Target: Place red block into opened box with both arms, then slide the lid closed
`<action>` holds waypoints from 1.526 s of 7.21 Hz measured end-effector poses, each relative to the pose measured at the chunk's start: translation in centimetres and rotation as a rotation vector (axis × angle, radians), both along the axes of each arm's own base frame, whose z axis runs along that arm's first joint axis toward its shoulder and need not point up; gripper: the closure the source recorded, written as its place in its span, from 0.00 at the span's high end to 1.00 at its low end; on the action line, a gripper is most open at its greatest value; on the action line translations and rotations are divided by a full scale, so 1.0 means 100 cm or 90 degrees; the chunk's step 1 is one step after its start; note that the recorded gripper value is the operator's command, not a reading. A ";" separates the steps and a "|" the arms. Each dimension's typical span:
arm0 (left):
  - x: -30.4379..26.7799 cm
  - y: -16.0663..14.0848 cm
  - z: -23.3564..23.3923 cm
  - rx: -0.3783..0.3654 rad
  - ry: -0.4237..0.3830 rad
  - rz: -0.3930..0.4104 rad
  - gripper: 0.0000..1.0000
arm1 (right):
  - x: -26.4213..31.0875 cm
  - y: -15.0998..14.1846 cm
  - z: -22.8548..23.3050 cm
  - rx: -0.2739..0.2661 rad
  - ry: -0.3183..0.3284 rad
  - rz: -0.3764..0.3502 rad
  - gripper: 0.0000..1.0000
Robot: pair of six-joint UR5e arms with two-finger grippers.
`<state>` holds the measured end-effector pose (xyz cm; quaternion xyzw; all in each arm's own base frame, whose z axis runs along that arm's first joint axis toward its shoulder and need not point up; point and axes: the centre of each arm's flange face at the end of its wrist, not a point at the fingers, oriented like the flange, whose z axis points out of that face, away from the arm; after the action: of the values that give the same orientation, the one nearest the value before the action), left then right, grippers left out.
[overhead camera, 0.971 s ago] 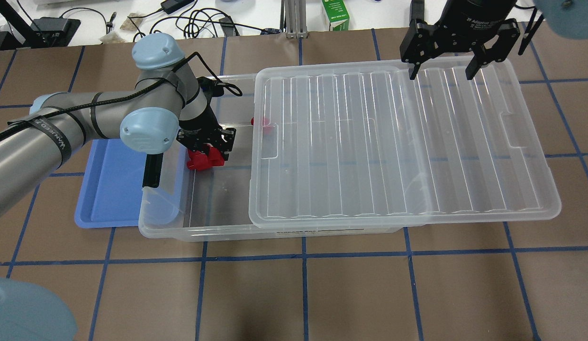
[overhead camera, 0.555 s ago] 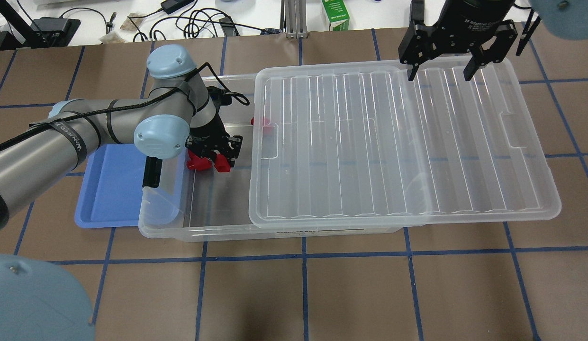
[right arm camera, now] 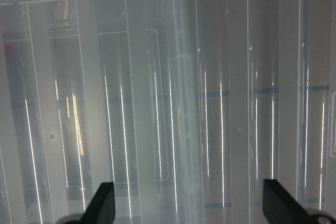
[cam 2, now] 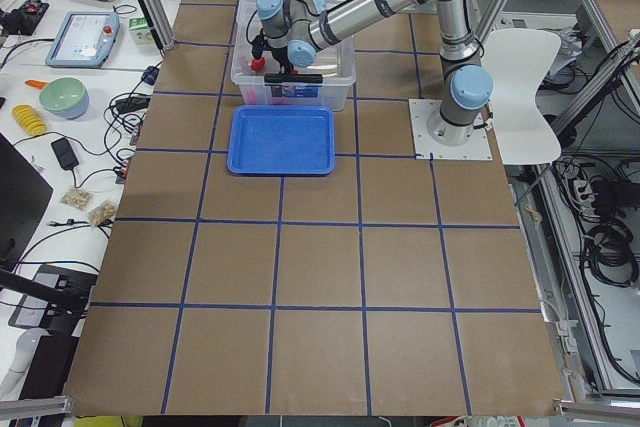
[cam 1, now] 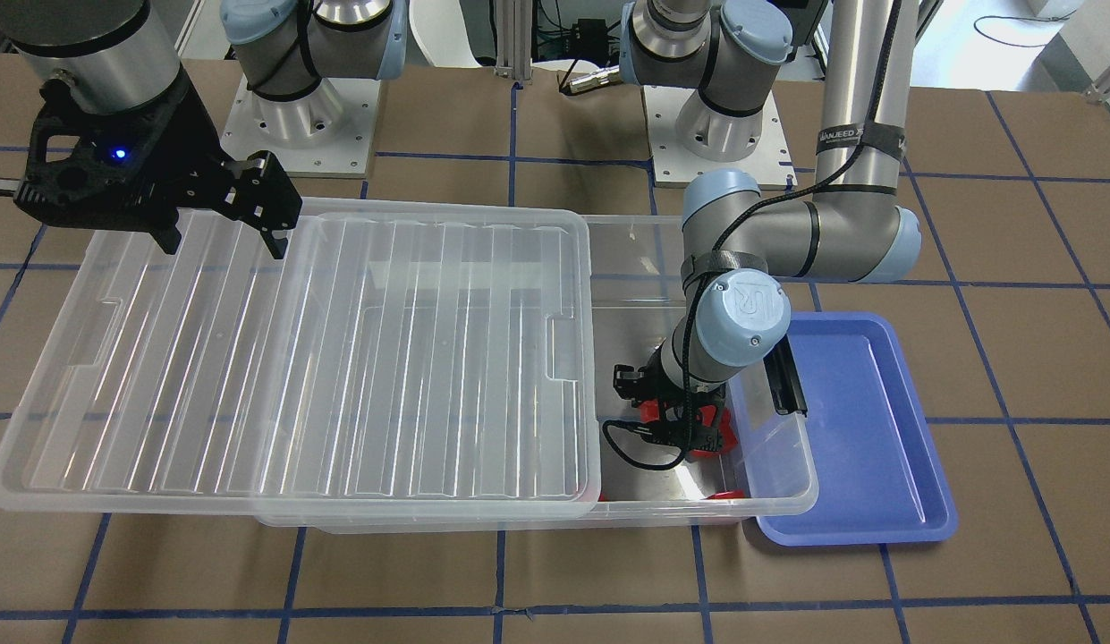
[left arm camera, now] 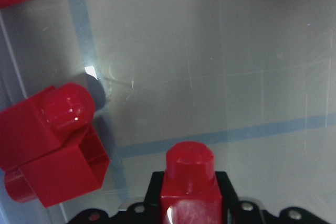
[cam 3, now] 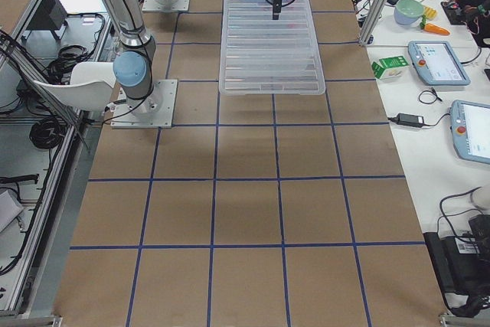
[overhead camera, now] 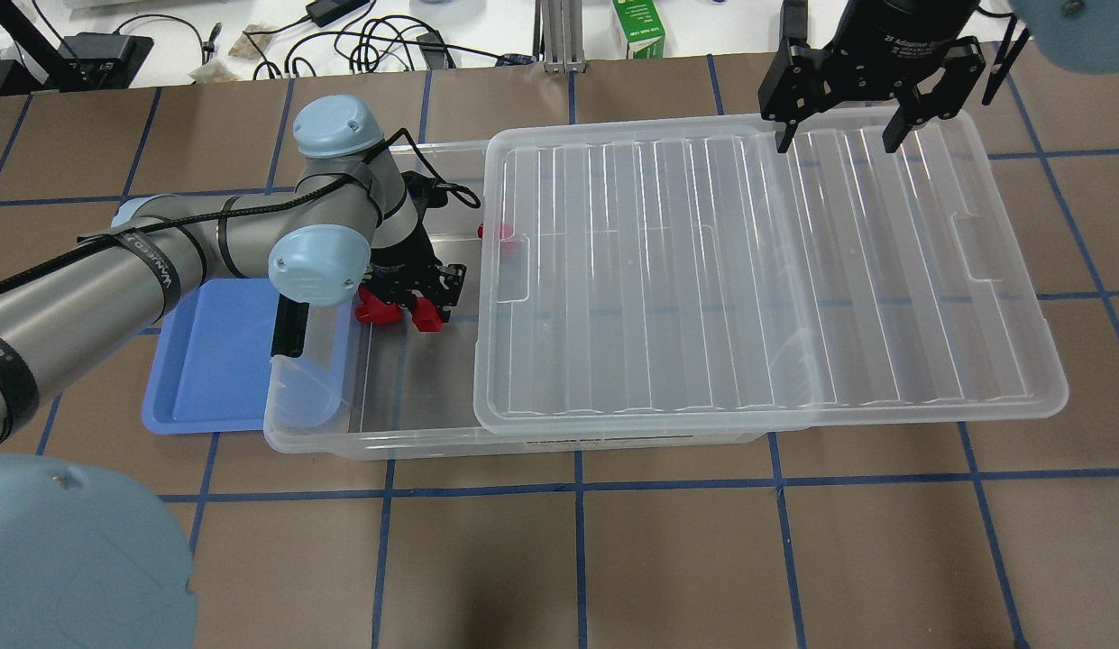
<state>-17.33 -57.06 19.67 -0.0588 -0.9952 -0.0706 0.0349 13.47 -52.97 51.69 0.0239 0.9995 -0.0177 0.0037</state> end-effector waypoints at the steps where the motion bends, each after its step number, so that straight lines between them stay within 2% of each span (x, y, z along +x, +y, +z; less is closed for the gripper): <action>1: 0.000 0.000 -0.002 0.001 -0.001 0.000 0.00 | -0.001 0.000 0.000 0.000 0.000 0.000 1.00; 2: 0.001 -0.001 -0.003 0.002 -0.001 0.000 0.00 | -0.001 0.000 -0.001 0.001 0.000 -0.001 1.00; 3: 0.002 -0.001 -0.004 0.003 -0.001 0.000 0.15 | -0.001 0.000 -0.002 0.001 0.000 -0.001 1.00; 5: 0.002 -0.002 -0.009 0.007 -0.002 0.007 0.71 | -0.001 0.000 -0.002 0.002 0.000 -0.002 1.00; 6: 0.002 -0.002 -0.010 0.008 -0.002 0.008 0.81 | -0.001 0.000 -0.002 0.002 0.000 -0.002 1.00; 7: 0.003 -0.002 -0.010 0.008 -0.002 0.009 0.87 | -0.001 0.000 -0.002 0.001 0.000 -0.002 1.00; 11: 0.006 -0.003 0.006 -0.005 -0.004 0.013 1.00 | -0.001 0.000 -0.002 0.001 0.000 -0.003 1.00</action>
<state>-16.76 -57.38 20.29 -0.0484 -0.9961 -0.0667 0.0324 13.34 -53.00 51.51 0.0260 0.9995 -0.0173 0.0036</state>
